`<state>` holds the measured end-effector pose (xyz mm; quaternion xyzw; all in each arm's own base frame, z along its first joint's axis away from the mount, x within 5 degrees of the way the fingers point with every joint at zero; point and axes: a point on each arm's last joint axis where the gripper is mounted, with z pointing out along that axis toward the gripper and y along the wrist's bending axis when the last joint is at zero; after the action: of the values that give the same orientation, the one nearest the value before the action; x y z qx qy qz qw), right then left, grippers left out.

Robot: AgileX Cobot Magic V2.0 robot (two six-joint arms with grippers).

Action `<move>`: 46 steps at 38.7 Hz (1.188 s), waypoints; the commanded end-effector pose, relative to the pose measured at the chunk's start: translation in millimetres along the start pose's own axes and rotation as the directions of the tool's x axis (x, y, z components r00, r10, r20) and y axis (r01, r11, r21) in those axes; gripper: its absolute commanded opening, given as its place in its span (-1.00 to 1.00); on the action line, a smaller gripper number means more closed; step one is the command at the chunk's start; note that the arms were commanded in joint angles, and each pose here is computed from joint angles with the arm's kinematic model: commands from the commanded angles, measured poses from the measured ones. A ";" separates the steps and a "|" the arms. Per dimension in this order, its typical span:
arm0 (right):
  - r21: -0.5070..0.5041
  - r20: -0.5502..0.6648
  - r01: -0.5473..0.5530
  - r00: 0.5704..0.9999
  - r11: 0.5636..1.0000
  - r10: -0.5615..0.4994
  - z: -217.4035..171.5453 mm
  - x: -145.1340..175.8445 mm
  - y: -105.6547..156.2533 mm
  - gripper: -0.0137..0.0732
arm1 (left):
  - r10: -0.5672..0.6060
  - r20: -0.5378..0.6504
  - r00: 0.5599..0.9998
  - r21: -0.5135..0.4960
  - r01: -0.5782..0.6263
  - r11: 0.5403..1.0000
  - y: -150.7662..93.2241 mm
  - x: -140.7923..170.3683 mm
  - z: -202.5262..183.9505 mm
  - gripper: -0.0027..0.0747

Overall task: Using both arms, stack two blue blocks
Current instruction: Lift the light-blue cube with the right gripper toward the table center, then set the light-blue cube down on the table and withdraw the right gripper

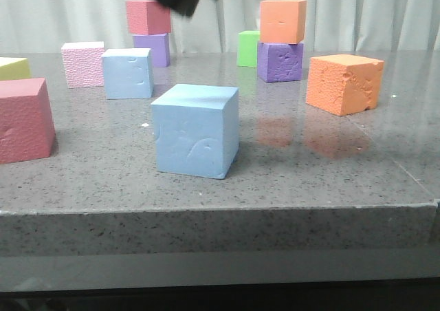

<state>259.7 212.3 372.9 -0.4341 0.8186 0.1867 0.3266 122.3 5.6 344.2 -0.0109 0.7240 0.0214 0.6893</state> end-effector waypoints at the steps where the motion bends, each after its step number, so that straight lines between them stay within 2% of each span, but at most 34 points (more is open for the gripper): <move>1: 0.042 0.140 -0.168 0.977 0.985 0.161 -43.3 -10.5 -8.1 0.30 | -0.016 0.114 0.993 0.005 0.016 1.000 -0.3 -18.0 -0.9 0.81; 8: 0.112 0.150 -0.277 0.954 0.954 0.259 -76.3 4.9 -34.0 -0.59 | -0.016 0.114 0.993 0.005 0.016 1.000 -0.3 -18.0 -0.9 0.81; 11: 0.145 0.145 -0.314 0.945 0.938 0.294 -90.2 15.7 -43.3 -0.85 | -0.016 0.114 0.993 0.005 0.016 1.000 -0.3 -18.0 -0.9 0.81; 18: 0.239 0.201 -0.405 0.910 0.883 0.363 -123.2 49.5 -53.5 -0.84 | -0.016 0.114 0.993 0.005 0.016 1.000 -0.3 -18.0 -0.9 0.81; 25: 0.326 0.331 -0.475 0.867 0.817 0.372 -150.0 90.4 -39.7 -0.84 | -0.016 0.114 0.993 0.005 0.016 1.000 -0.3 -18.0 -0.9 0.81; 31: 0.367 0.430 -0.480 0.847 0.797 0.312 -153.3 129.7 -10.4 -0.84 | -0.016 0.143 0.990 0.005 0.016 1.000 -0.3 -20.7 -1.3 0.81; 37: 0.405 0.537 -0.502 0.807 0.764 0.245 -146.6 173.4 13.0 -0.84 | -0.016 0.174 0.985 0.005 0.016 1.000 -0.2 -24.4 0.0 0.81; 43: 0.428 0.607 -0.514 0.773 0.744 0.185 -139.6 206.9 30.2 -0.84 | -0.016 0.089 0.996 0.005 0.016 1.000 -0.3 -25.2 11.7 0.81; 46: 0.436 0.636 -0.517 0.756 0.737 0.154 -139.3 216.2 35.8 -0.84 | -0.016 0.083 0.996 0.013 0.015 1.000 -1.4 -32.1 20.2 0.81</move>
<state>93.8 27.1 313.0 -0.0937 0.8133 0.1077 0.5641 136.5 6.2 352.1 -0.0108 0.7264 0.0213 0.6869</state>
